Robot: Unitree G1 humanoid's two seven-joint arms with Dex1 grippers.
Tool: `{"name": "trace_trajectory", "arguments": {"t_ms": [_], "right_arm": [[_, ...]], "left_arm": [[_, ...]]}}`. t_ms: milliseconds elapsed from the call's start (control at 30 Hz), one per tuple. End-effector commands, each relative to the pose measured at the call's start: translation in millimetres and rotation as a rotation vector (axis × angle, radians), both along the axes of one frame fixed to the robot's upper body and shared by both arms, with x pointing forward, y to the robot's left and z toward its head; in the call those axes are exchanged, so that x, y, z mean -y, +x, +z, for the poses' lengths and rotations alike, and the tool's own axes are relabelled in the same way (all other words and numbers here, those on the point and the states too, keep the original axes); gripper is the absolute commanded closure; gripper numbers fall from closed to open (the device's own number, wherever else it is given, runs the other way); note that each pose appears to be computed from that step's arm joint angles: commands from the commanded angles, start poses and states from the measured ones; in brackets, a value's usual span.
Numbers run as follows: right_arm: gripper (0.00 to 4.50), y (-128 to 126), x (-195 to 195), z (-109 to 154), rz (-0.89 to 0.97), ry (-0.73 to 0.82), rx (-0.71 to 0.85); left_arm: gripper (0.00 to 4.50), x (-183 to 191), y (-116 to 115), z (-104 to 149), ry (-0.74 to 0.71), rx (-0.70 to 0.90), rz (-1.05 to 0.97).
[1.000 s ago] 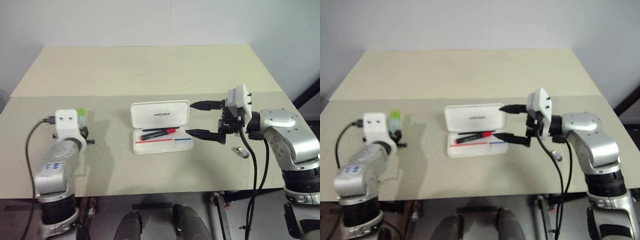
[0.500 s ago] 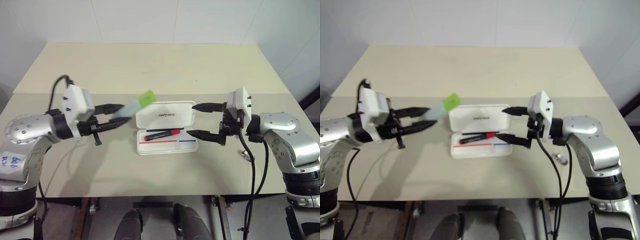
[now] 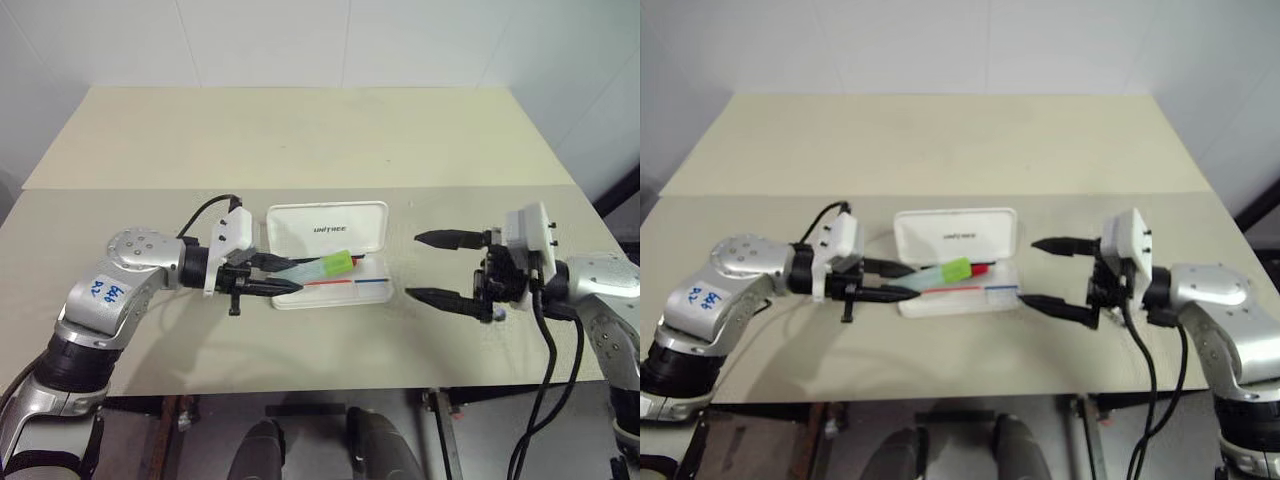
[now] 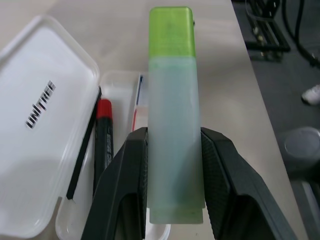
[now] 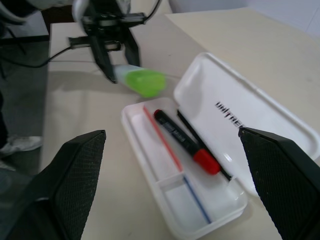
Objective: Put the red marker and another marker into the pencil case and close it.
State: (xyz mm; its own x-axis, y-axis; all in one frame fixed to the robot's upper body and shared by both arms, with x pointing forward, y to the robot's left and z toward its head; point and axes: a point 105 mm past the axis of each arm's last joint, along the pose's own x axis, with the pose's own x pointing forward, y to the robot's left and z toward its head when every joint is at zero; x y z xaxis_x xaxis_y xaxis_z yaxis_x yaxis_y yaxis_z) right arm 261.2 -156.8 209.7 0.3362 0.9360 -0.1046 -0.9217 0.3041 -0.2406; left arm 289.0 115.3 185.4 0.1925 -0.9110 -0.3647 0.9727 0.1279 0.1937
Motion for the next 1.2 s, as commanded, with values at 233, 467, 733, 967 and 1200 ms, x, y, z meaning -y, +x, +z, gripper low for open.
{"name": "trace_trajectory", "arguments": {"t_ms": [233,467,733,967,1200], "right_arm": [[0.00,-9,7,4,-0.015,0.004,0.044],[0.00,-5,1,3,-0.037,0.015,0.059],[0.00,-2,0,1,-0.056,0.005,0.062],[0.00,-3,-2,-1,-0.064,0.003,0.062],[0.00,-2,-2,0,-0.070,0.000,0.064]], "left_arm": [[3.44,3,15,-13,0.101,0.025,-0.058],[3.44,10,31,-15,0.190,0.105,-0.051],[3.44,21,31,-18,0.257,0.132,-0.100],[3.44,23,35,-22,0.298,0.135,-0.067],[3.44,25,38,-24,0.334,0.140,-0.028]]}}
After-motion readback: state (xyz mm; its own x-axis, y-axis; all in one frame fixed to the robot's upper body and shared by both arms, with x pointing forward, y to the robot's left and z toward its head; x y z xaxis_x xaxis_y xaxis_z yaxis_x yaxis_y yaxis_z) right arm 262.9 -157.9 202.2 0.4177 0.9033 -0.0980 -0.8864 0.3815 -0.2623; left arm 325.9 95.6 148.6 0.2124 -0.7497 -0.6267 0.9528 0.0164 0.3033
